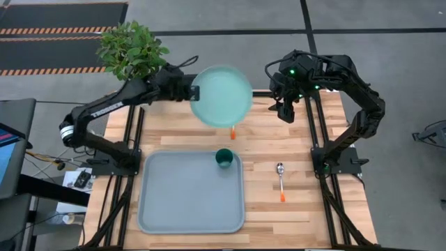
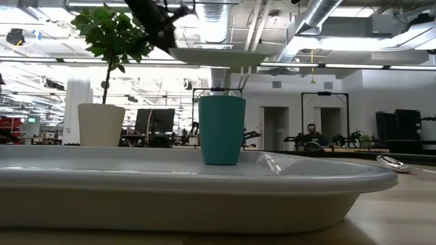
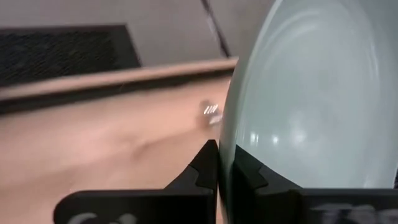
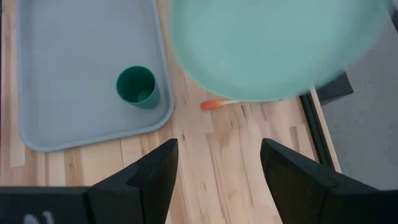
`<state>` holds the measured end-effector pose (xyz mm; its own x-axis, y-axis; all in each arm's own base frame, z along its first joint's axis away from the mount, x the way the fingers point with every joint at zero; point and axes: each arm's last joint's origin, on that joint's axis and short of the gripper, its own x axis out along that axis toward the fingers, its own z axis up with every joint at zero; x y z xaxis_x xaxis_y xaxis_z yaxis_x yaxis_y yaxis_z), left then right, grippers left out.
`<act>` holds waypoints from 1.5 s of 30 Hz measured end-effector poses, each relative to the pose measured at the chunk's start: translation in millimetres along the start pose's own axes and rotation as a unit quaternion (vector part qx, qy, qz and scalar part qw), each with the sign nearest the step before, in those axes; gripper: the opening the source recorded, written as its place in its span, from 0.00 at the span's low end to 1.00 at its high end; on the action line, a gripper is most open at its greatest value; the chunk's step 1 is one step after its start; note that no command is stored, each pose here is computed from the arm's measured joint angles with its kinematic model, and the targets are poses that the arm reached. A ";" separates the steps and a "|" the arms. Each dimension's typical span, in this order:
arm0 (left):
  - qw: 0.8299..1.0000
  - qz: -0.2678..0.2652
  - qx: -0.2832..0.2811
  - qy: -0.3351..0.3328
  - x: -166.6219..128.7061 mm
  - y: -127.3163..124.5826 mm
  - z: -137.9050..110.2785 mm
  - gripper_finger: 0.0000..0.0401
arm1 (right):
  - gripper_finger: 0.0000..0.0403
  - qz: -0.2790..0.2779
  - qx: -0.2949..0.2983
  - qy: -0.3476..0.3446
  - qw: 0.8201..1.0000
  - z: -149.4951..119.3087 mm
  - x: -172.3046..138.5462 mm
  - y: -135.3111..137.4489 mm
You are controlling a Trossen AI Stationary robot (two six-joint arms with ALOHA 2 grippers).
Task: Pick and place plate/cup/fork/spoon on tray
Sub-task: Put the green plate to the bottom of the green cup on the blue serving tray
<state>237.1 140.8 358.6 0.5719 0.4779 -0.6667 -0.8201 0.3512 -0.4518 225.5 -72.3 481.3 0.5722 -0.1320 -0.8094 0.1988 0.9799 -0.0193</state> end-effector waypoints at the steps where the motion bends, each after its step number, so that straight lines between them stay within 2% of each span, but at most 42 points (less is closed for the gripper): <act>1: 1.000 0.006 0.005 0.012 -7.0 1.3 -4.4 0.00 | 0.63 0.000 0.000 0.000 1.000 -0.1 -0.1 0.0; 5: 0.998 -0.008 0.014 0.061 -35.8 2.4 -21.4 0.00 | 0.63 0.000 -0.002 0.000 1.000 -0.1 -0.1 0.0; 13: 0.974 -0.105 0.016 0.198 -105.5 5.8 -62.5 0.00 | 0.63 0.000 -0.012 0.000 1.000 -0.1 -0.3 0.0; 17: 0.958 -0.088 0.008 0.271 -128.1 10.5 -87.1 0.00 | 0.63 0.000 -0.013 -0.002 1.000 0.2 -0.3 0.0; 21: 0.948 -0.052 0.019 0.315 -138.4 7.4 -112.0 0.00 | 0.63 -0.001 -0.015 -0.005 1.000 0.8 -0.3 0.0; 25: 0.935 -0.019 0.035 0.353 -134.2 -2.1 -141.2 0.00 | 0.63 -0.001 -0.018 -0.009 1.000 1.5 -0.3 -0.1; 31: 0.927 0.064 0.051 0.367 -112.5 -6.6 -184.8 0.00 | 0.63 -0.002 -0.018 -0.015 1.000 2.6 -0.3 -0.3; 40: 0.923 0.064 0.039 0.377 -70.8 -3.7 -238.2 0.00 | 0.63 -0.002 -0.029 -0.017 0.999 3.1 -0.3 -0.2; 43: 0.932 0.063 0.027 0.356 -58.6 2.4 -248.7 0.00 | 0.63 -0.001 -0.031 -0.016 0.999 3.0 -0.3 -0.3; 45: 0.939 0.036 0.011 0.341 -49.1 3.3 -255.8 0.00 | 0.63 -0.001 -0.031 -0.016 0.999 3.0 -0.3 -0.2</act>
<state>201.6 -87.4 238.1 0.3648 -0.1224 -0.9230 -0.8512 0.3578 -0.3839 227.6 -73.0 483.3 0.5978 -0.1388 -0.7895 0.1513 0.9867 -0.0589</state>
